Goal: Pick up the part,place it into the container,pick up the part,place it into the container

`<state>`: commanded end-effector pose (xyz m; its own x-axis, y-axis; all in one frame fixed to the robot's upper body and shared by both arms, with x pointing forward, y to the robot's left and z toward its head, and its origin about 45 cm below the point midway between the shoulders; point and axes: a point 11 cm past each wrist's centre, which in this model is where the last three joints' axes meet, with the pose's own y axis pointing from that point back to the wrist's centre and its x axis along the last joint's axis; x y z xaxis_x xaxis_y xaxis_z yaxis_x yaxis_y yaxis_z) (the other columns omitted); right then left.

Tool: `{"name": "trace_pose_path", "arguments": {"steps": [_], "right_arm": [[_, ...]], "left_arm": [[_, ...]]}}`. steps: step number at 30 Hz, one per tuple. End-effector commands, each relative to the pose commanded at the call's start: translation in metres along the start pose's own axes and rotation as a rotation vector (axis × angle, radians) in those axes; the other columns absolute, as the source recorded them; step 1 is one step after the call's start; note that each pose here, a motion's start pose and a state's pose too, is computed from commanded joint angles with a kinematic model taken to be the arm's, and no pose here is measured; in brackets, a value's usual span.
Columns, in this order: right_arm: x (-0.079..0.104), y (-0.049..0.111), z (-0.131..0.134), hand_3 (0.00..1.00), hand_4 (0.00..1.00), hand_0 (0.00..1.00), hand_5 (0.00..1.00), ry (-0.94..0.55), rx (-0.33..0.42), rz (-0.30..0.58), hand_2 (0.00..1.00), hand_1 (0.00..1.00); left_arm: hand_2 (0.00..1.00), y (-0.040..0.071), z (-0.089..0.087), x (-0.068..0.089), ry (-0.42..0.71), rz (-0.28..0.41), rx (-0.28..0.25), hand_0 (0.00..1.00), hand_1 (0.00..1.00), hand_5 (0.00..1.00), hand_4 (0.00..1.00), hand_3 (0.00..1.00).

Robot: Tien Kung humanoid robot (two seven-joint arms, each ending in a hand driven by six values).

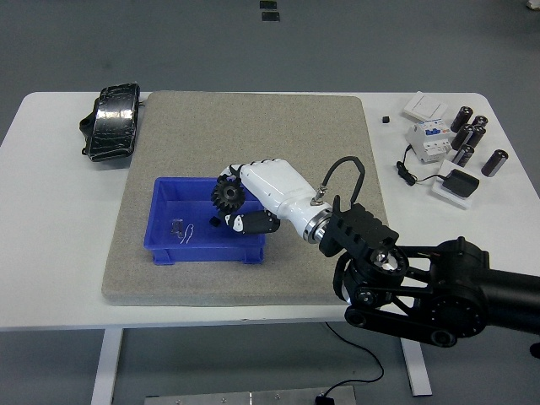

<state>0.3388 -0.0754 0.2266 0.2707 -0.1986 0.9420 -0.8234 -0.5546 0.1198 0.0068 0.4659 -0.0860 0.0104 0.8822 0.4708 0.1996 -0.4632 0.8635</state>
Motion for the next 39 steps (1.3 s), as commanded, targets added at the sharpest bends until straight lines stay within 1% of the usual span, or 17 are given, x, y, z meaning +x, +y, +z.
{"name": "trace_pose_path", "arguments": {"steps": [8, 9, 14, 15, 20, 21, 29, 32, 33, 35, 38, 39], "right_arm": [[-0.006, -0.003, -0.001, 0.685, 0.594, 0.621, 0.346, 0.019, -0.007, -0.024, 0.748, 0.704], [-0.007, -0.004, -0.001, 0.745, 0.653, 0.654, 0.341, 0.024, -0.011, -0.031, 0.816, 0.760], [-0.013, -0.006, 0.004, 0.745, 0.653, 0.654, 0.341, 0.035, -0.032, -0.057, 0.816, 0.760], [-0.015, -0.006, 0.005, 0.866, 0.819, 0.709, 0.420, 0.036, -0.035, -0.061, 0.883, 0.811], [-0.019, -0.008, 0.008, 0.866, 0.819, 0.709, 0.420, 0.027, -0.042, -0.073, 0.883, 0.811], [-0.020, -0.008, 0.008, 0.897, 0.855, 0.721, 0.421, 0.018, -0.043, -0.074, 0.916, 0.834], [-0.022, -0.008, 0.009, 0.902, 0.863, 0.721, 0.424, -0.035, -0.048, -0.076, 0.913, 0.837], [-0.013, -0.007, 0.012, 0.902, 0.863, 0.721, 0.424, -0.095, -0.057, -0.049, 0.913, 0.837], [-0.009, -0.007, 0.013, 0.878, 0.869, 0.695, 0.433, -0.114, -0.061, -0.036, 0.891, 0.816], [0.003, -0.007, 0.019, 0.878, 0.869, 0.695, 0.433, -0.155, -0.076, 0.008, 0.891, 0.816], [0.023, -0.008, 0.038, 0.878, 0.869, 0.695, 0.433, -0.175, -0.123, 0.086, 0.891, 0.816], [0.027, -0.009, 0.046, 0.815, 0.823, 0.636, 0.421, -0.167, -0.147, 0.102, 0.809, 0.736]], "left_arm": [[0.606, 0.000, 0.002, 0.000, -0.001, -0.001, -0.003, 0.681, 0.668, 0.509, 0.529, 0.555], [0.605, 0.000, 0.002, 0.001, -0.001, -0.001, -0.003, 0.680, 0.669, 0.508, 0.525, 0.553], [0.605, 0.001, 0.003, 0.001, -0.003, -0.001, -0.003, 0.680, 0.669, 0.508, 0.525, 0.553], [0.604, 0.001, 0.003, 0.001, -0.003, -0.001, -0.004, 0.680, 0.668, 0.507, 0.519, 0.550], [0.604, 0.001, 0.002, 0.000, -0.006, -0.004, -0.002, 0.680, 0.668, 0.507, 0.519, 0.550], [0.602, 0.001, 0.002, 0.000, -0.006, -0.004, -0.002, 0.680, 0.668, 0.504, 0.503, 0.541], [0.600, 0.001, 0.002, 0.000, -0.004, -0.003, -0.001, 0.680, 0.668, 0.497, 0.491, 0.541], [0.600, 0.001, 0.002, 0.000, -0.003, -0.003, 0.000, 0.680, 0.668, 0.497, 0.491, 0.541], [0.601, 0.001, 0.001, -0.001, -0.003, -0.003, 0.000, 0.680, 0.666, 0.500, 0.490, 0.540], [0.601, 0.000, 0.001, -0.001, -0.003, -0.004, 0.001, 0.680, 0.666, 0.500, 0.490, 0.540], [0.601, 0.000, 0.000, -0.002, -0.002, -0.006, 0.001, 0.680, 0.666, 0.500, 0.490, 0.540], [0.601, 0.000, 0.000, -0.002, -0.001, -0.006, 0.001, 0.680, 0.667, 0.498, 0.485, 0.541]]}}
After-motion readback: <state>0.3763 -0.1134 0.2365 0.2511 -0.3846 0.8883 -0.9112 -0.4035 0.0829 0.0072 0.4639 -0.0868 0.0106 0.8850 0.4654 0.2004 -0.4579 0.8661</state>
